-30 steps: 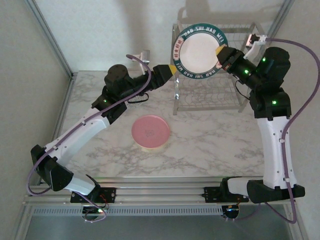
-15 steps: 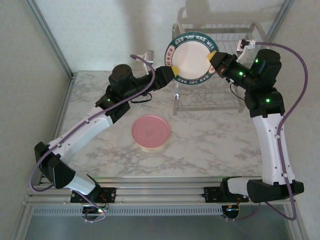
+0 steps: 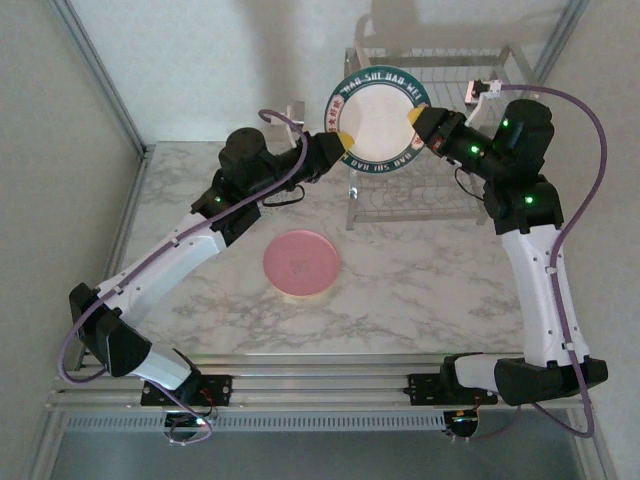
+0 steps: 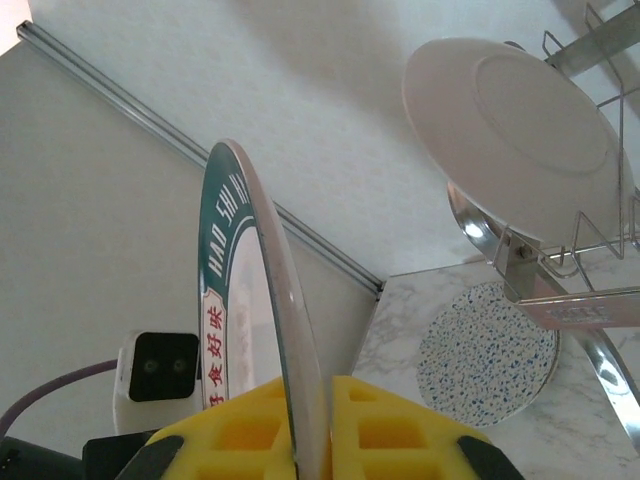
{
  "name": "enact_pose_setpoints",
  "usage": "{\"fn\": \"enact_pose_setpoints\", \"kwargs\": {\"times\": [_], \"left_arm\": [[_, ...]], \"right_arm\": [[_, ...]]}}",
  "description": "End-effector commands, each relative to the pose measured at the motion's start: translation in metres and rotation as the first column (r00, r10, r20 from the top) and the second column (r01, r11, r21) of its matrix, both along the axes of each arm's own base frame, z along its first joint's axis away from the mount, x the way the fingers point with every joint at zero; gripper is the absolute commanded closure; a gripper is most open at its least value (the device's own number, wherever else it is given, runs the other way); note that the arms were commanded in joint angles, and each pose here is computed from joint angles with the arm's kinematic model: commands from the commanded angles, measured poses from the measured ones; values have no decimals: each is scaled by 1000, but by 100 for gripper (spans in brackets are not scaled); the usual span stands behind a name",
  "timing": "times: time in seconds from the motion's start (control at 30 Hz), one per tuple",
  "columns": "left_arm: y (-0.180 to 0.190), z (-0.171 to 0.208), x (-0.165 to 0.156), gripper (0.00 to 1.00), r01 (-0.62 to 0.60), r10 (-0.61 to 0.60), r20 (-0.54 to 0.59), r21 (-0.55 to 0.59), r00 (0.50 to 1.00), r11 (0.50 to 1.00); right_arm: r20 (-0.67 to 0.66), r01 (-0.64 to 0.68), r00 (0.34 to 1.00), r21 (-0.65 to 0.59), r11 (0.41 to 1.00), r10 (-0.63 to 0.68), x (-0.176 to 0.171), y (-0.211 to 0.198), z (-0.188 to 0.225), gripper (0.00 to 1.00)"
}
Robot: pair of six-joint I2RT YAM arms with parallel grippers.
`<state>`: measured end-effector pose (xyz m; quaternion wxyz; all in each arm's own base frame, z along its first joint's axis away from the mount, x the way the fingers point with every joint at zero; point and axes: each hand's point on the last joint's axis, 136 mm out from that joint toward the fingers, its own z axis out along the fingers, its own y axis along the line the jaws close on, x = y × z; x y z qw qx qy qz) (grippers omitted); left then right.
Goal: Unload the plates from the dish rack
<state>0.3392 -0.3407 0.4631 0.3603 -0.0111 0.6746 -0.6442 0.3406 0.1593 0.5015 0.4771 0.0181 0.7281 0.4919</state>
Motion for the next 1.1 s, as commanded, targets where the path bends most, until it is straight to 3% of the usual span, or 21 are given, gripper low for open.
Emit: {"fn": "enact_pose_setpoints", "kwargs": {"times": [0.0, 0.27, 0.37, 0.5, 0.7, 0.93, 1.07], "left_arm": [[6, 24, -1, 100, -1, 4, 99, -32, 995, 999], [31, 30, -5, 100, 10, -5, 92, -56, 996, 998], [46, 18, -10, 100, 12, -10, 59, -28, 998, 1000], [76, -20, -14, 100, -24, 25, -37, 40, 999, 999], [125, -118, -26, 100, -99, 135, -232, 163, 963, 982], [152, -244, -47, 100, -103, 244, -418, 332, 875, 938], [159, -287, -54, 100, -95, 278, -473, 375, 836, 922]], "right_arm": [[-36, 27, 999, 7, 1000, -27, -8, -3, 0, 80], [37, 118, 993, -86, 989, -115, -14, -19, 4, 41], [92, 150, 986, -119, 981, -140, -17, -25, 8, 33], [159, 150, 980, -184, 971, -122, -23, -26, 11, 30], [228, 105, 973, -267, 958, -43, -39, -17, 6, 28], [227, -52, 965, -317, 947, 129, -63, 11, -12, 28], [206, -134, 954, -364, 922, 220, -76, 27, -29, 28]]}}
